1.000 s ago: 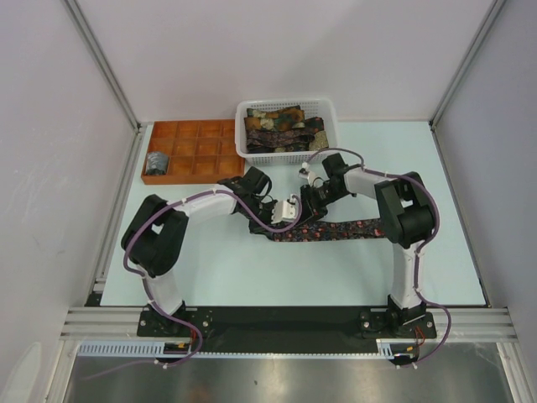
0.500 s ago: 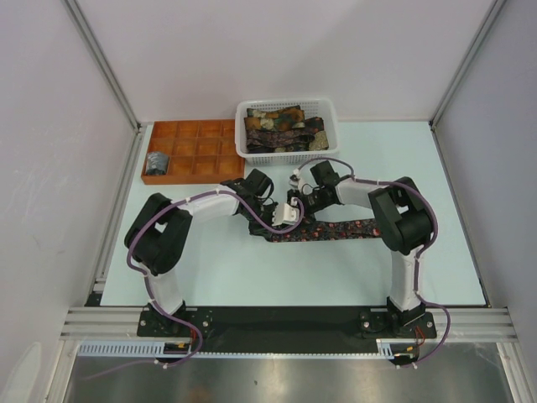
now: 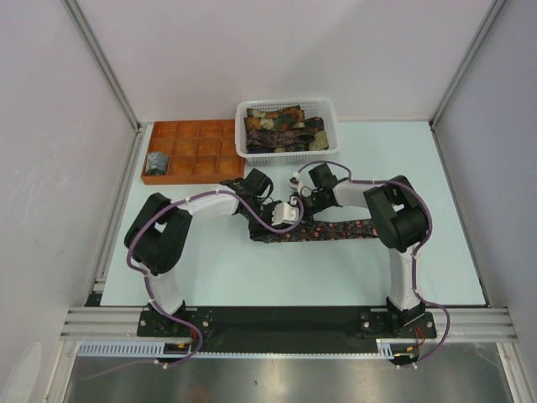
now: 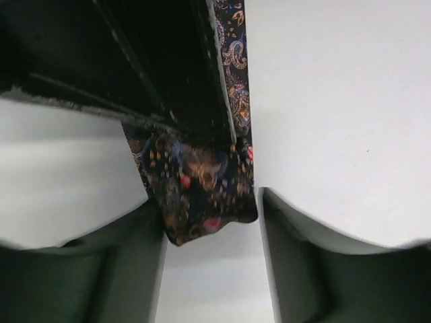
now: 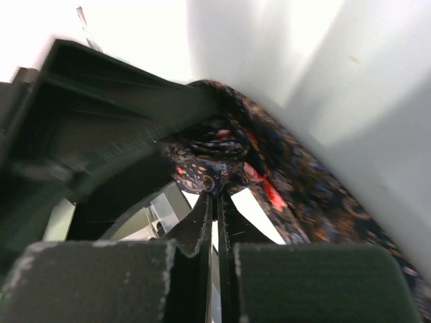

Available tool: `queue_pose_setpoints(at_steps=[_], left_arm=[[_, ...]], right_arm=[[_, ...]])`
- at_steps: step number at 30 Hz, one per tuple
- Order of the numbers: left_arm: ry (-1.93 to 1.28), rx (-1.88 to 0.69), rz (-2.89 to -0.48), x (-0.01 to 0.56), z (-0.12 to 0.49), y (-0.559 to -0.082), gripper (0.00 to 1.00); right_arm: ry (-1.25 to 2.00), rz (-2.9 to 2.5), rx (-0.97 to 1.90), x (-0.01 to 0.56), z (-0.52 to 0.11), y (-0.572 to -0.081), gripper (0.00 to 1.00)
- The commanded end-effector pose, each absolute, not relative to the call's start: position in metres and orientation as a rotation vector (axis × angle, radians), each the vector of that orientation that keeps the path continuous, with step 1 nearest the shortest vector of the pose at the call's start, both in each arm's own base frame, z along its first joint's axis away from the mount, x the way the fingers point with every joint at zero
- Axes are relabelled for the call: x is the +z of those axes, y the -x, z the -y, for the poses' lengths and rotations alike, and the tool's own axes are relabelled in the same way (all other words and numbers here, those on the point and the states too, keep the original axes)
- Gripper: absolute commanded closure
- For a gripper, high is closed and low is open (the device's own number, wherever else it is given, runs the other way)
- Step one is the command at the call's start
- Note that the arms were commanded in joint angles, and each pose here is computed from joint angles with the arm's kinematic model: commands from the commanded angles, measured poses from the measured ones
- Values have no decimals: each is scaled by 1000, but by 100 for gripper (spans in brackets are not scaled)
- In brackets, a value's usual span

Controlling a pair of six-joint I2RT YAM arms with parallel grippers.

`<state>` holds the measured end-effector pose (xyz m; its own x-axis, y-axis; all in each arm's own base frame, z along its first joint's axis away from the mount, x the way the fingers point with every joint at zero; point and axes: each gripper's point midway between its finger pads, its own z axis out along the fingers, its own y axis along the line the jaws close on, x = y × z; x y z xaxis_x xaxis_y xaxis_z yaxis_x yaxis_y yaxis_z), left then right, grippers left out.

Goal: Roll the ties
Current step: Roll the tie at the center of the board.

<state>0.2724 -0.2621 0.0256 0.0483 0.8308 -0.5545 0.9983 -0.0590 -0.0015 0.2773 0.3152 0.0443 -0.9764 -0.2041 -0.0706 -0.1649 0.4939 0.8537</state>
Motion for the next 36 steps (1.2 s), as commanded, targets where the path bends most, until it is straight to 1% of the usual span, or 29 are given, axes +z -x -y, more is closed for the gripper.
queue_pose_setpoints(at_steps=[1,2,3,6,8,14,21,22,23,25,26,29,31,32,35,36], left_arm=[[-1835,-653,-1767,56,268,-285,25],[-1822,-657,-1756,59,268,-285,20],[-1818,-663,-1748,59,268,-284,12],[-1796,-646,-1696,67,273,-288,2],[-1808,-637,-1688,65,278,-288,1],[-1866,-621,-1630,66,298,-284,0],[-1902,-609,-1644,58,315,-284,1],[-1911,-606,-1667,50,315,-284,1],[-1912,-579,-1669,52,318,-289,6],[-1954,-594,-1710,41,316,-284,16],[-1967,-590,-1705,43,318,-285,29],[-2026,-572,-1735,32,304,-277,47],[-2045,-567,-1728,31,299,-273,50],[-2059,-574,-1732,27,295,-268,51],[-2070,-575,-1724,27,291,-264,58],[-2069,-595,-1720,27,292,-261,60]], right_arm=[[-265,2695,-1461,22,-295,-278,100],[-261,2690,-1462,21,-293,-277,100],[-256,2687,-1469,20,-290,-279,100],[-244,2680,-1462,18,-285,-277,100],[-239,2675,-1448,15,-281,-276,100],[-220,2674,-1437,11,-276,-276,100],[-209,2672,-1462,13,-276,-279,100],[-208,2668,-1468,14,-277,-278,100],[-208,2665,-1480,16,-277,-279,100],[-218,2663,-1498,20,-278,-280,100],[-225,2653,-1525,27,-280,-281,100],[-246,2644,-1595,46,-281,-283,94],[-268,2622,-1647,60,-282,-283,84],[-283,2625,-1671,69,-279,-285,77],[-304,2638,-1714,86,-275,-293,65],[-308,2648,-1728,90,-273,-298,64]])
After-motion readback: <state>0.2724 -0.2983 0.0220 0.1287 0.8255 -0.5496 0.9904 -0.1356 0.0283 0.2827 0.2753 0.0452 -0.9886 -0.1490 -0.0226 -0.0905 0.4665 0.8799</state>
